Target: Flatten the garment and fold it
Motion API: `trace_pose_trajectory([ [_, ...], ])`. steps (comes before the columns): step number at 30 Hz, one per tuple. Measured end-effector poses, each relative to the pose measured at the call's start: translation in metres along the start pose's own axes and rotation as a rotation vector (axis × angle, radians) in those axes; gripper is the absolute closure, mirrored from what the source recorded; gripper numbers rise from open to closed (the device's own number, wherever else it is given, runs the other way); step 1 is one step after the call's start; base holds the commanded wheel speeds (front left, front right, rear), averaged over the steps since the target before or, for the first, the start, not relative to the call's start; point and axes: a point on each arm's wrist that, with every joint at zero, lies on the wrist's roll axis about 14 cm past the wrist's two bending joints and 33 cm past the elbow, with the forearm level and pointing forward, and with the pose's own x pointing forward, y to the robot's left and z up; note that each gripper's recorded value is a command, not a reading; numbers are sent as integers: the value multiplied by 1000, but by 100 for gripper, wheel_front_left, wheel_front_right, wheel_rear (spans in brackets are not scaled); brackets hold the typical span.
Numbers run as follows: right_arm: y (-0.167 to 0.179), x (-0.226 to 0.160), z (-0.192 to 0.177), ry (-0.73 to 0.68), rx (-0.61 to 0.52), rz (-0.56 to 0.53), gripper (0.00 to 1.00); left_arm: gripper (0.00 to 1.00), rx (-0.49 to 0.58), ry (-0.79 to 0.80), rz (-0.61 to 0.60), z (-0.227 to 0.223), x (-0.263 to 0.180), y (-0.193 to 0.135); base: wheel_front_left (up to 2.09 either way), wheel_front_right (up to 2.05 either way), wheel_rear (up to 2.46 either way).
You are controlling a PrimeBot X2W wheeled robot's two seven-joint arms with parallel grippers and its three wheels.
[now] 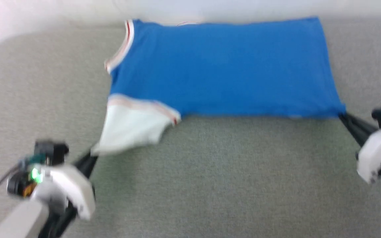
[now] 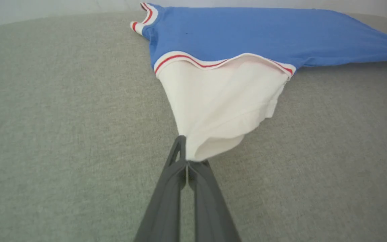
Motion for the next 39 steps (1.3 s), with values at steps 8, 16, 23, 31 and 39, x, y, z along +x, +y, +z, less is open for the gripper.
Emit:
trace_pose_trajectory([
  [8, 1, -57, -27, 128, 38, -3, 100, 100, -118, 175, -41, -45, -87, -39, 0, 0, 0],
  [16, 26, -116, -70, 297, 171, 48, 100, 100, -246, 328, -125, -89, -144, -89, 0, 0, 0],
  [23, 31, -144, -80, 317, 233, 47, 100, 100, -262, 343, -132, -96, -153, -95, 0, 0, 0],
  [31, 17, -125, -46, 192, 278, 14, 100, 100, -224, 63, -103, -23, -112, -77, 0, 0, 0],
  [39, -5, -87, -20, 135, 242, -25, 100, 100, -170, -162, -48, 49, -62, -49, 0, 0, 0],
])
